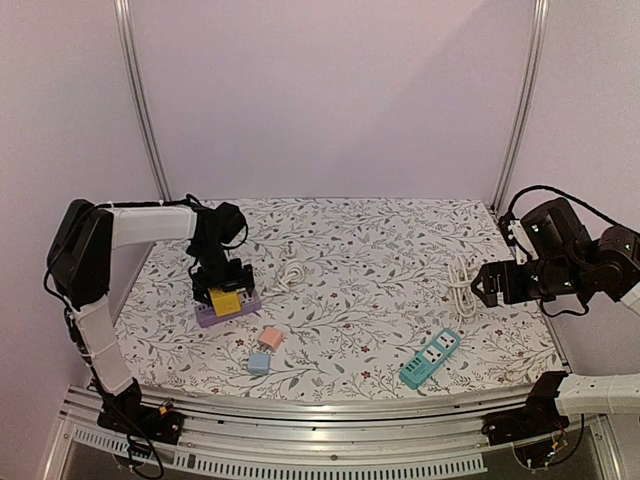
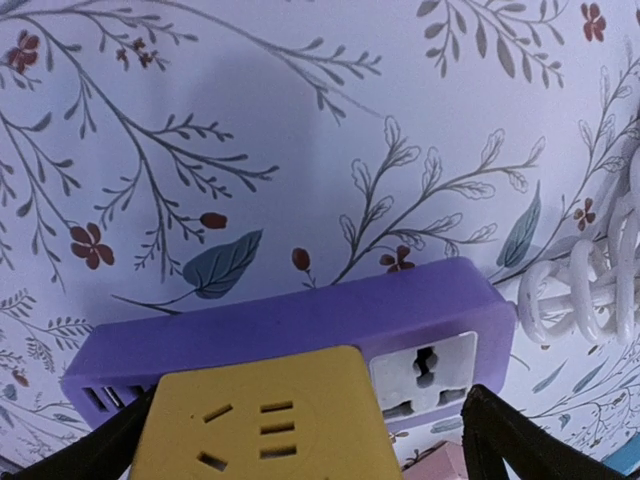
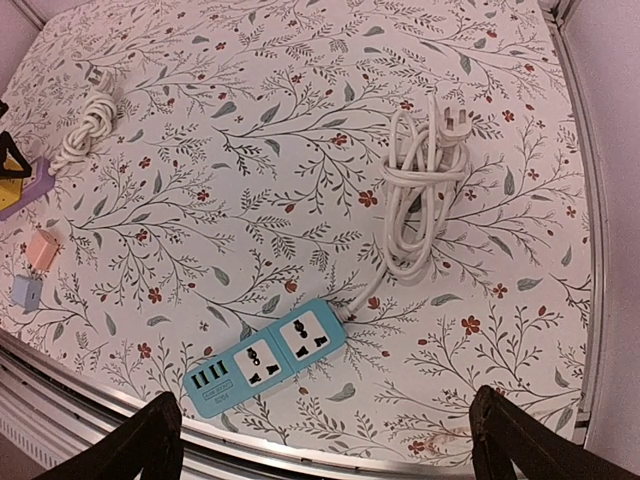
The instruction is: Insert the plug
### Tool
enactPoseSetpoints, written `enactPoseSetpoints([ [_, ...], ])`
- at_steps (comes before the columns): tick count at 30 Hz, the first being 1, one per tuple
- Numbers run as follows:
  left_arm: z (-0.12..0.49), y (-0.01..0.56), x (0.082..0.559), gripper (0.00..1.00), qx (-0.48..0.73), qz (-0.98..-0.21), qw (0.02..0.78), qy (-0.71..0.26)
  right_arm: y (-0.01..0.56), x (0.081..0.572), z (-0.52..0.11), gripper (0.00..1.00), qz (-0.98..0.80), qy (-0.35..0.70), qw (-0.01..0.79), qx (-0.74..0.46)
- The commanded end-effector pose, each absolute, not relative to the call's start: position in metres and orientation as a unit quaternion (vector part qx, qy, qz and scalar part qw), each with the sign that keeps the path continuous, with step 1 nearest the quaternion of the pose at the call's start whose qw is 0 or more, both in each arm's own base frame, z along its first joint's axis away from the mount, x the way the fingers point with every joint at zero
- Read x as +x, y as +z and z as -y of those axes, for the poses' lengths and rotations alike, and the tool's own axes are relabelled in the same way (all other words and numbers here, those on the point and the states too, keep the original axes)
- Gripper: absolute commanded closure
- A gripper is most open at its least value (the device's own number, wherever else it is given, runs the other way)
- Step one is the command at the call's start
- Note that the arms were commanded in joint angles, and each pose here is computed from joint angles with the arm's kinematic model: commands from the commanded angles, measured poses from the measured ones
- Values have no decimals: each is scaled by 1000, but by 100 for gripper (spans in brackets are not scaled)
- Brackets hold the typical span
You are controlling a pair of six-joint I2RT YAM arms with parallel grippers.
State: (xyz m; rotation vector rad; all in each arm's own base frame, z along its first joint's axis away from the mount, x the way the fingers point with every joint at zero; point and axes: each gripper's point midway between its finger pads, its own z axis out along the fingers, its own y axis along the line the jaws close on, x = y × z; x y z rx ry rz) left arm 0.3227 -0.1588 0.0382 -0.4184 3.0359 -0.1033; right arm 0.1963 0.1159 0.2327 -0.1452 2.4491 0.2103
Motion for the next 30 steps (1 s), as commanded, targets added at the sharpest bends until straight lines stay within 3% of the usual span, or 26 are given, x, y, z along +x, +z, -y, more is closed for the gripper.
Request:
enactPoseSetpoints([
  [1,154,31,335,0,-112,-993,40,-27,243,201,-116,1,-933,76,347,-59],
  [8,155,97,354,0,-99,-989,100,-38,247,210,-120,1,-928,65,360,-75],
  [17,145,157,337,2,-72,-985,149,-37,243,218,-129,1,-928,67,357,-83],
  [26,203,183,296,6,92,-969,226,27,239,225,-139,1,-929,66,351,-93],
  [30,197,176,294,27,38,-980,195,-5,235,226,-142,1,-931,72,346,-89],
])
